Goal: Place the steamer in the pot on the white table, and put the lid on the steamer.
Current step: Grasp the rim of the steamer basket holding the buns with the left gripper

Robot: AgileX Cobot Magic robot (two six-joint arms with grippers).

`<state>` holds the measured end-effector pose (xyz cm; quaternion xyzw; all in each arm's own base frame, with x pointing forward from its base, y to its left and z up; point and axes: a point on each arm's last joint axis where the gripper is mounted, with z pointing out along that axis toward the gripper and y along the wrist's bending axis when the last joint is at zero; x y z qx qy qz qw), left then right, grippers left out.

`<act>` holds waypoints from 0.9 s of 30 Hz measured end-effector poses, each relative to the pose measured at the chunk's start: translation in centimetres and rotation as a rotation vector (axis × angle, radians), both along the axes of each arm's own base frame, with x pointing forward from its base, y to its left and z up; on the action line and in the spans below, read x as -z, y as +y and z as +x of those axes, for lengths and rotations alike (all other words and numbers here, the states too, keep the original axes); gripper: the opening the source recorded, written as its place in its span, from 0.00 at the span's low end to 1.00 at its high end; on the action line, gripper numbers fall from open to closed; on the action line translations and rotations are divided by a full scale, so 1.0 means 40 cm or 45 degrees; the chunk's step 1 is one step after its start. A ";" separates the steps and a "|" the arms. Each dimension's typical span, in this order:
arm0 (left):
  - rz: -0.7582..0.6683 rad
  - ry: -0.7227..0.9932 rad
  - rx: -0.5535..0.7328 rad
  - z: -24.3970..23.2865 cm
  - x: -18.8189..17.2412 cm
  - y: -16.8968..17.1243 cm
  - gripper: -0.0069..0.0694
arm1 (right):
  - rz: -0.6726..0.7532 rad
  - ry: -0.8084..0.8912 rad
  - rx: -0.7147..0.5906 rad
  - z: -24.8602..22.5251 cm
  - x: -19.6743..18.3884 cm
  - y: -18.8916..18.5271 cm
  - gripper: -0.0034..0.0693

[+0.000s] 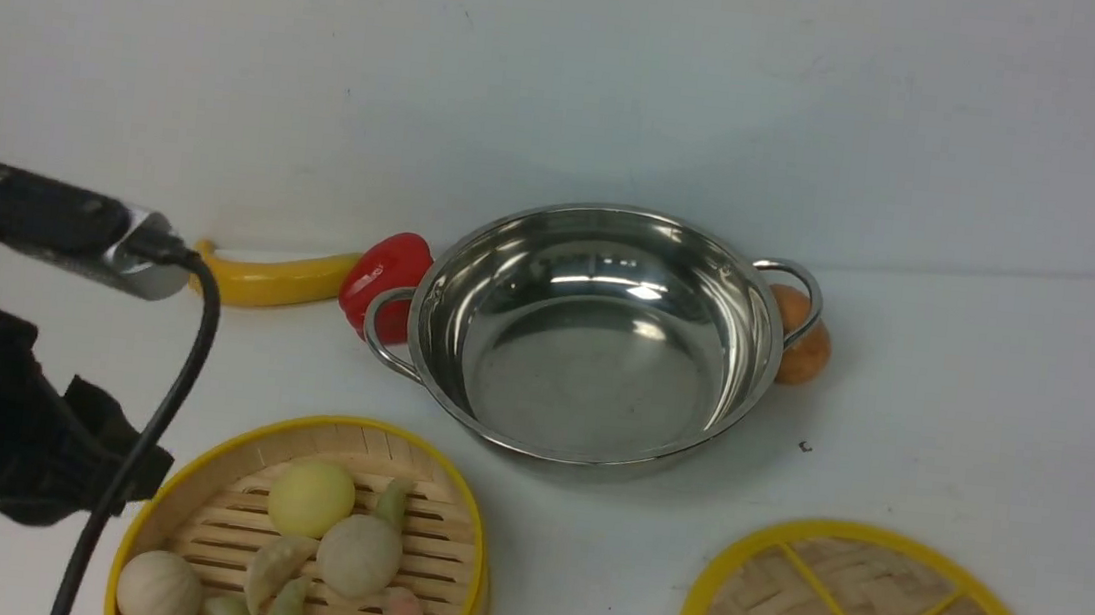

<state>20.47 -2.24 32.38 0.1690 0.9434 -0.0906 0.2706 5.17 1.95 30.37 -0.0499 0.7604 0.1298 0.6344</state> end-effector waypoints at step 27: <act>0.343 0.402 0.209 0.330 0.212 0.046 0.47 | 0.022 0.007 -0.018 -0.001 0.000 0.004 0.38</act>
